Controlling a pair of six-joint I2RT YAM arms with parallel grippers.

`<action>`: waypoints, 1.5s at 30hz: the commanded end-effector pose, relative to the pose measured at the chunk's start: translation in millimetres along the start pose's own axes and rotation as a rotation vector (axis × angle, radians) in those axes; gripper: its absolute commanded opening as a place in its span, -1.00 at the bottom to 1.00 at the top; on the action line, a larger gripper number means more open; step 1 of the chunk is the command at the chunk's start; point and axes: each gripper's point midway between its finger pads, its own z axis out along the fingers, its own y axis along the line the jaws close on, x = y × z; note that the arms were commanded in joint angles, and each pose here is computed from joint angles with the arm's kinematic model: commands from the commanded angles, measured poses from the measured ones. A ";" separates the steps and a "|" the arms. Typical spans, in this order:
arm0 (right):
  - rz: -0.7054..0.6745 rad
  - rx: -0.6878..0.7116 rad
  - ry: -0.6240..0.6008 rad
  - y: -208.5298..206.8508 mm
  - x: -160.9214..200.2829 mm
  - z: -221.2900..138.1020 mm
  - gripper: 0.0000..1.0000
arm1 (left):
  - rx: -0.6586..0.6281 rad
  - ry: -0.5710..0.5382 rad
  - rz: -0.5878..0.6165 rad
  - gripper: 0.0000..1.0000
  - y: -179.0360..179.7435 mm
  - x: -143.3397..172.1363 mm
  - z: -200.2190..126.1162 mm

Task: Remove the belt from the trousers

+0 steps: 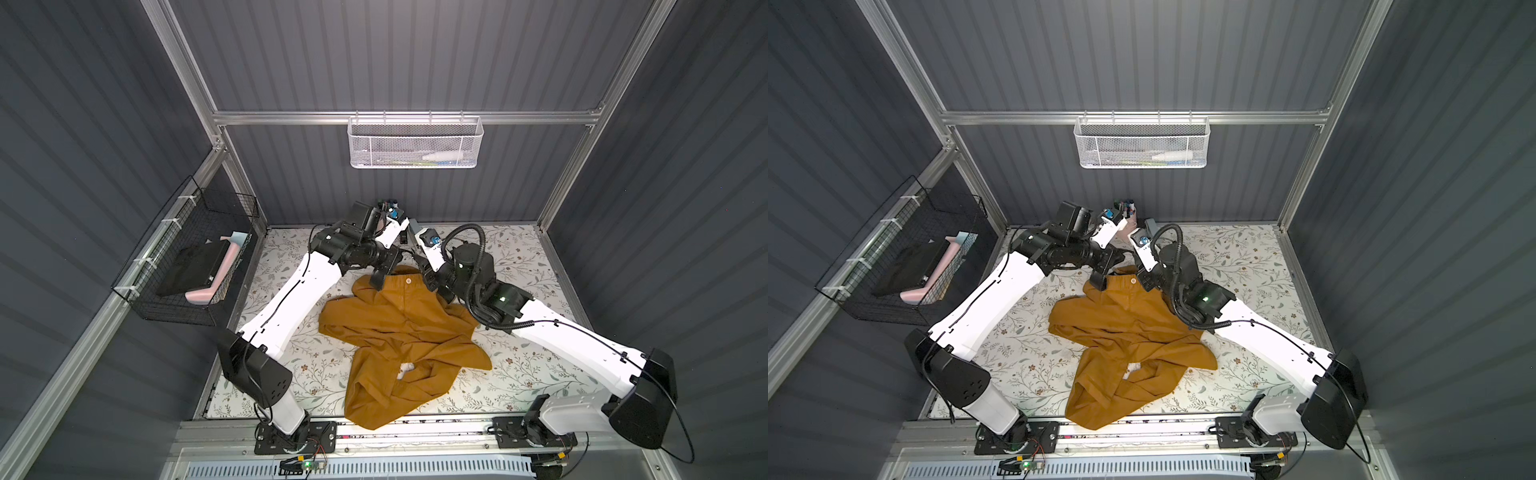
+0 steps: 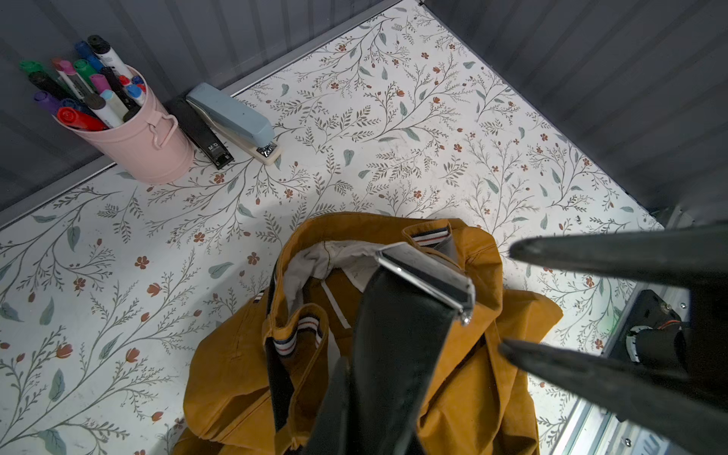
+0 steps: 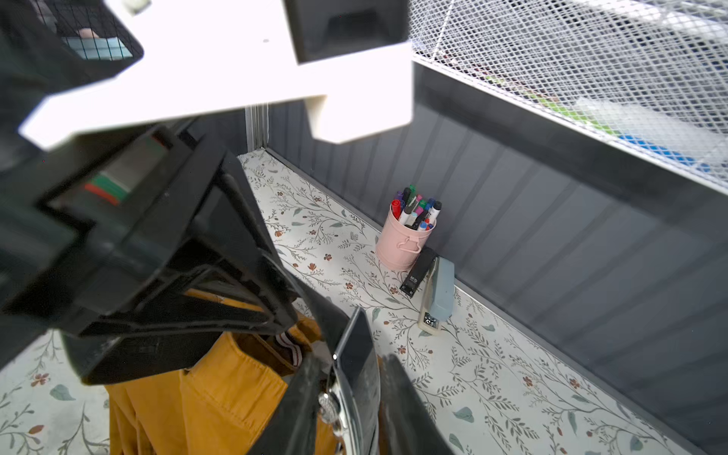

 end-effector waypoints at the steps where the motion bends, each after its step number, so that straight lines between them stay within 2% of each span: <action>1: -0.069 0.018 0.031 -0.4 1.3 5.7 -0.38 | 0.018 -0.046 -0.018 -1.00 -5.1 -14.9 -13.4; 8: -0.095 0.003 0.074 4.3 9.9 9.5 -0.41 | 0.021 -0.043 -0.019 -1.00 -5.6 -13.8 -13.3; 21: -0.086 0.019 0.080 2.7 13.7 12.1 -1.00 | 0.024 -0.040 -0.019 -1.00 -6.1 -12.0 -14.2; 26: -0.053 -0.009 0.085 7.9 16.8 13.5 -1.00 | 0.023 -0.037 -0.020 -1.00 -6.3 -11.3 -14.1; 31: -0.038 -0.018 0.079 8.7 14.3 12.9 -0.72 | 0.024 -0.036 -0.021 -1.00 -6.3 -12.0 -13.9; 41: -0.032 -0.020 0.062 7.8 4.9 13.7 -0.46 | 0.026 -0.034 -0.020 -1.00 -6.5 -11.5 -13.5; 45: -0.029 -0.022 0.066 8.7 6.3 15.5 -0.43 | 0.025 -0.033 -0.018 -1.00 -6.6 -10.9 -14.3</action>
